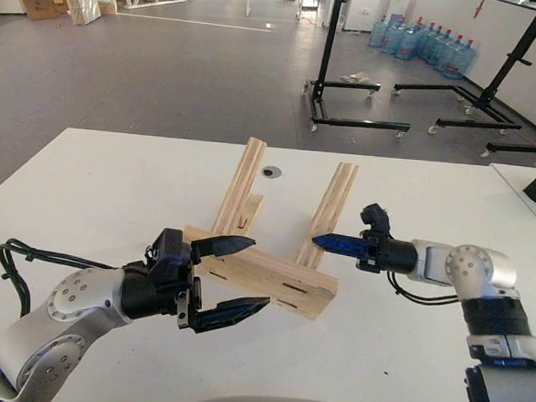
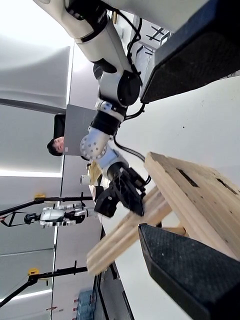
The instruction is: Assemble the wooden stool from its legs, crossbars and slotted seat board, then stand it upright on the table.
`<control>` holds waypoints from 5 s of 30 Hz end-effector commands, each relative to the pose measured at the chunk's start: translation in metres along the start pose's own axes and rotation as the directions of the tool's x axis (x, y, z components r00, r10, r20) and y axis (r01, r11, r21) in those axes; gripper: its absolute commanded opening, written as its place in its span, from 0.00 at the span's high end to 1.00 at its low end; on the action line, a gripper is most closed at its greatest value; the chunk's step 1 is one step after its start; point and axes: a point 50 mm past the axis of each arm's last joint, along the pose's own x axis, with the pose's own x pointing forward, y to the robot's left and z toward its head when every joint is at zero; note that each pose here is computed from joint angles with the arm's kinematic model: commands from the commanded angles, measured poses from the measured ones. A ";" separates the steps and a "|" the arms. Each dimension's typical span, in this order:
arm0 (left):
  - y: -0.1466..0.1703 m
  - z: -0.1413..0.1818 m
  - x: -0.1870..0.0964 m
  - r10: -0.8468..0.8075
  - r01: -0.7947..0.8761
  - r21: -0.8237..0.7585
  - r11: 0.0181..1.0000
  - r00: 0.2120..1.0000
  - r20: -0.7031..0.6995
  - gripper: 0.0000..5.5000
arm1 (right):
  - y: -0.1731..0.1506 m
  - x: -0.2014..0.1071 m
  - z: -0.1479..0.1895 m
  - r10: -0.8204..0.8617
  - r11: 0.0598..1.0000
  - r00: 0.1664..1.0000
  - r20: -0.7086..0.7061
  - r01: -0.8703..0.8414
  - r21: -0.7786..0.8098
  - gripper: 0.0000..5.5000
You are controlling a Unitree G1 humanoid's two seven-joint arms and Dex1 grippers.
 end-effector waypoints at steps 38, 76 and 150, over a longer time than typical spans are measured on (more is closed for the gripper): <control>0.121 -0.086 -0.043 0.047 0.032 0.169 0.985 0.894 -0.446 0.20 | -0.002 0.016 -0.065 -0.195 0.589 0.979 0.057 0.164 -0.792 0.46; 0.060 0.017 -0.013 -0.293 0.342 -0.192 0.920 0.925 0.243 0.75 | 0.064 -0.001 -0.007 0.284 0.823 0.952 0.117 -0.180 -0.539 0.72; 0.153 0.073 0.034 0.915 -0.760 -0.513 0.400 0.301 0.268 0.53 | 0.036 0.072 0.043 -0.620 0.775 0.477 0.622 0.251 0.580 0.61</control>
